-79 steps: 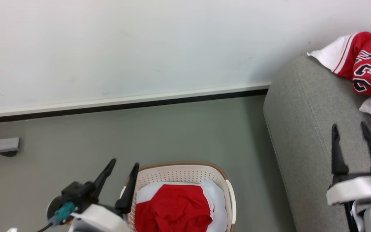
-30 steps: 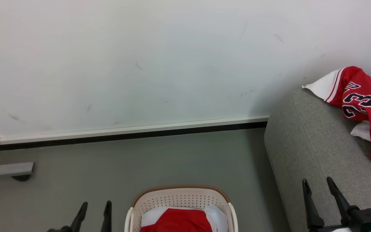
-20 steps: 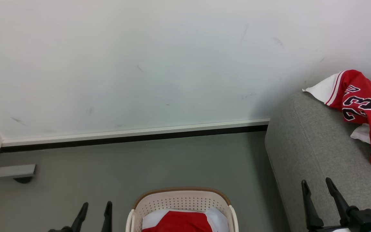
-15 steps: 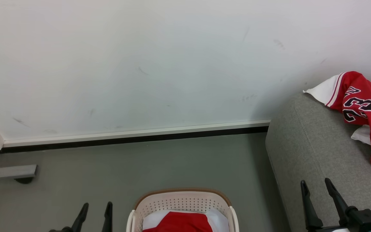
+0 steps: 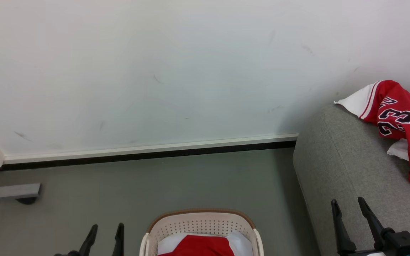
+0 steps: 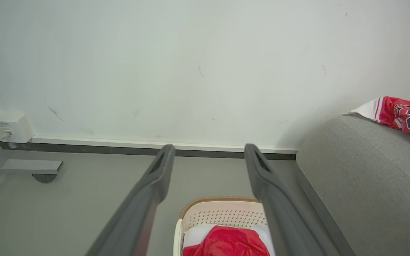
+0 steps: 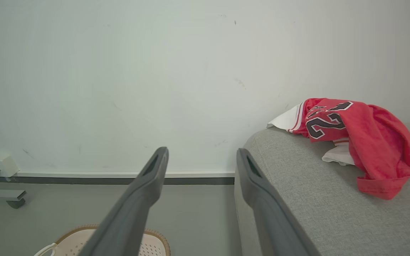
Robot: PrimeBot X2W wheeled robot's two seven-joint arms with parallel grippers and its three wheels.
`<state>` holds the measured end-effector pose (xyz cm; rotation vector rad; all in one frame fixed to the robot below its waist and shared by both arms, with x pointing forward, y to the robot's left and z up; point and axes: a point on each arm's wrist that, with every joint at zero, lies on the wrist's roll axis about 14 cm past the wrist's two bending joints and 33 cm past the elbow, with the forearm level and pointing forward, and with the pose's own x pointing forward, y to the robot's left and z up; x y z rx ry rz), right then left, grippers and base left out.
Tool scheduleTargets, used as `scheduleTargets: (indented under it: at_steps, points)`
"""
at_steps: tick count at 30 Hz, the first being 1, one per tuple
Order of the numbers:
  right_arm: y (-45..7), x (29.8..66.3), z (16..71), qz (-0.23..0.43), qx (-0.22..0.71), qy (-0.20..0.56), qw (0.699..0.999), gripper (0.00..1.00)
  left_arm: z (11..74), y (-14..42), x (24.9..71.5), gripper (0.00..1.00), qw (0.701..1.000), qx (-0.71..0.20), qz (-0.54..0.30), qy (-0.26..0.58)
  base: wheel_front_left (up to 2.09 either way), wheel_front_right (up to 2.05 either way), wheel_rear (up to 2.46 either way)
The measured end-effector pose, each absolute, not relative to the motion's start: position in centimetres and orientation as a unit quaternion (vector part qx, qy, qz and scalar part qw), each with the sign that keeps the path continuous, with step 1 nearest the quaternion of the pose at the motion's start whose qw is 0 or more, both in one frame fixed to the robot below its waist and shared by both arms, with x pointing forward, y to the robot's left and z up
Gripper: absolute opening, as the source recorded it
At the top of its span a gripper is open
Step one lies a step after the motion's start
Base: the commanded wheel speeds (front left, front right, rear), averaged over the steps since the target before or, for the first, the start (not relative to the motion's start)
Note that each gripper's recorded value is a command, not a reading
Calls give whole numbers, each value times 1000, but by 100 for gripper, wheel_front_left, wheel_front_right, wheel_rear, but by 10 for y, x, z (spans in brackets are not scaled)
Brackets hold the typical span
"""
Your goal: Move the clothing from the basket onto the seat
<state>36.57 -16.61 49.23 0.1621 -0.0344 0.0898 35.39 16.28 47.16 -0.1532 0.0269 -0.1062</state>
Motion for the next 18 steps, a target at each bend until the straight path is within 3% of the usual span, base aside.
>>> scheduleTargets:
  at_steps: [18]
  points:
    - [-171,364,491,37,81,-16,996,100,469,157,357,100,995,-77,-62,18,0,0,0]
